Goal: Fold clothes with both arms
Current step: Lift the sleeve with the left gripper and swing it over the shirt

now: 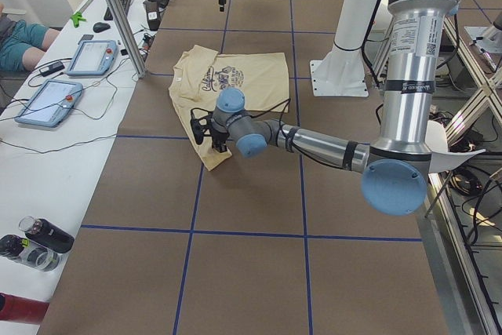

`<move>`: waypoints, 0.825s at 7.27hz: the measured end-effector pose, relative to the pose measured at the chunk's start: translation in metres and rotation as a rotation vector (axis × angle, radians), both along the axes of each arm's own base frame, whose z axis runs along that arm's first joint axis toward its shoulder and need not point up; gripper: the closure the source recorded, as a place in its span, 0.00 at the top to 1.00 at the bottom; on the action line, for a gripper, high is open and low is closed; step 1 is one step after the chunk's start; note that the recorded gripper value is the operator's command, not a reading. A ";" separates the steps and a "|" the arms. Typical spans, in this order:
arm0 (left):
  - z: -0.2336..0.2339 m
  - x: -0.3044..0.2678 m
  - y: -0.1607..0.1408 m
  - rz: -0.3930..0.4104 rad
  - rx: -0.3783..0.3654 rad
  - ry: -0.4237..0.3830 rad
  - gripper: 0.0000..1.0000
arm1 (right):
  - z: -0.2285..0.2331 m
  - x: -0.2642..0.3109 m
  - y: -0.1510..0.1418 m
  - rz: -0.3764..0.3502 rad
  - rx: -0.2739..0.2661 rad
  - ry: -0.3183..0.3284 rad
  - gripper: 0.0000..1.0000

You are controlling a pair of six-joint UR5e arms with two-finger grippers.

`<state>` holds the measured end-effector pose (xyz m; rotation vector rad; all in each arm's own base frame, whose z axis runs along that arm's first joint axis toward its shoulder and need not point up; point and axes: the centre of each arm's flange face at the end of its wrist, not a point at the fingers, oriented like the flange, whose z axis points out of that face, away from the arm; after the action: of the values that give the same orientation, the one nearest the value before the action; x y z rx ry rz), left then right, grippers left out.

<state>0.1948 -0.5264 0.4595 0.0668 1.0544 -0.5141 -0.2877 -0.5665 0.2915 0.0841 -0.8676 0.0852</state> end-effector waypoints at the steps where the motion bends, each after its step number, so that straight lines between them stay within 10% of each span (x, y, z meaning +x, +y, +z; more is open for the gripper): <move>1: -0.050 -0.002 -0.022 0.005 -0.003 0.048 0.00 | 0.012 0.009 0.003 0.006 -0.009 0.010 0.99; 6: -0.315 0.047 -0.049 0.025 -0.158 0.329 0.00 | 0.041 0.018 0.009 0.005 -0.036 0.035 0.99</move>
<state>0.2415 -0.5757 0.1448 -0.1760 1.3294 -0.5967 -0.2698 -0.5576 0.3324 0.0540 -0.8305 0.1037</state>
